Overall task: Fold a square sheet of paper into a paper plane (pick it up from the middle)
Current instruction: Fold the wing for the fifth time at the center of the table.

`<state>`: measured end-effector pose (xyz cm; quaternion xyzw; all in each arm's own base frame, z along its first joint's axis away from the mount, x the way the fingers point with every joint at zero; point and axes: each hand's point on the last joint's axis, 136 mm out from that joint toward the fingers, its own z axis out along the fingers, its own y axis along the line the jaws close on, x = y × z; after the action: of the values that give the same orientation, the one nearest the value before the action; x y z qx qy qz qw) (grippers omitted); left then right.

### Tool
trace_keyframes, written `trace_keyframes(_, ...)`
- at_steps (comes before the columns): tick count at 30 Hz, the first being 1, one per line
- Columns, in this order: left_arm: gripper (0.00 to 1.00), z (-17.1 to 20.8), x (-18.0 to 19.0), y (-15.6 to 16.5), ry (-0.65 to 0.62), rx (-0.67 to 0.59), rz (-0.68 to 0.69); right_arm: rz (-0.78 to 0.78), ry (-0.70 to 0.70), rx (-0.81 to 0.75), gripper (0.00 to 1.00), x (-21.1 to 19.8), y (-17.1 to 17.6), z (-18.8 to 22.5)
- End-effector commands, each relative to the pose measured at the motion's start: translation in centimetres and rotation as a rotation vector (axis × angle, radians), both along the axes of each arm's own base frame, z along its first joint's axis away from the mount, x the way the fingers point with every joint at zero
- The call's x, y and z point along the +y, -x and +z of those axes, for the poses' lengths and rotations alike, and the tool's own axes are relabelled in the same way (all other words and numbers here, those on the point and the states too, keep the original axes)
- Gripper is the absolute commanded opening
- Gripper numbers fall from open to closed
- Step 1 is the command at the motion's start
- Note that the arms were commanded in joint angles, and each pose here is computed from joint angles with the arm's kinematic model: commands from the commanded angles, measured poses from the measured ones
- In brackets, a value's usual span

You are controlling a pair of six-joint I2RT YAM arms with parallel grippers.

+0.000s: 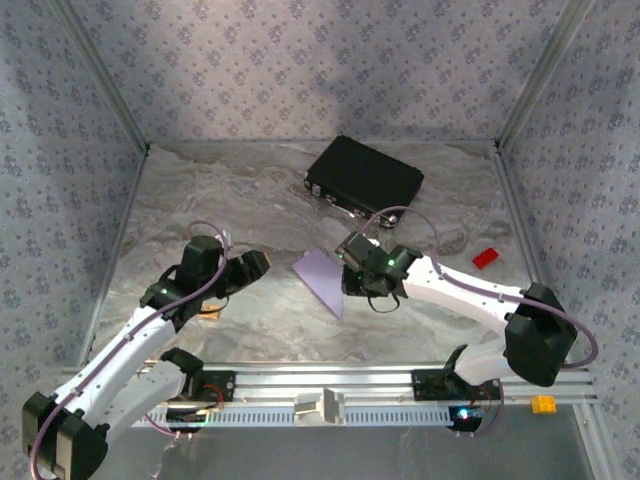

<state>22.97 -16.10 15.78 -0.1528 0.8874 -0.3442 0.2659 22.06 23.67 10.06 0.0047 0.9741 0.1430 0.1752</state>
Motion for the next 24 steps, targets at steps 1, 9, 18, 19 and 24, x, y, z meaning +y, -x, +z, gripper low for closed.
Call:
trace_keyframes(1, 0.69, 0.4, -0.2, 0.0, 0.013, -0.014, -0.015, 0.115, -0.126, -0.013, 0.25, 1.6, -0.6, 0.1)
trace_keyframes(9, 0.60, 0.0, -0.3, 0.3, 0.016, -0.005, -0.024, 0.202, -0.310, 0.051, 0.15, 4.4, -1.8, -1.4)
trace_keyframes(18, 0.52, -0.5, -0.2, 0.4, 0.019, 0.012, -0.017, 0.249, -0.333, 0.208, 0.09, 7.8, -1.3, -6.1)
trace_keyframes(19, 0.52, -0.5, -0.2, 0.3, 0.016, 0.013, -0.015, 0.239, -0.335, 0.218, 0.09, 7.8, -1.2, -6.6)
trace_keyframes(24, 0.52, -0.4, -0.4, 0.0, 0.010, 0.016, -0.023, 0.132, -0.310, 0.266, 0.08, 7.0, -1.0, -8.9)
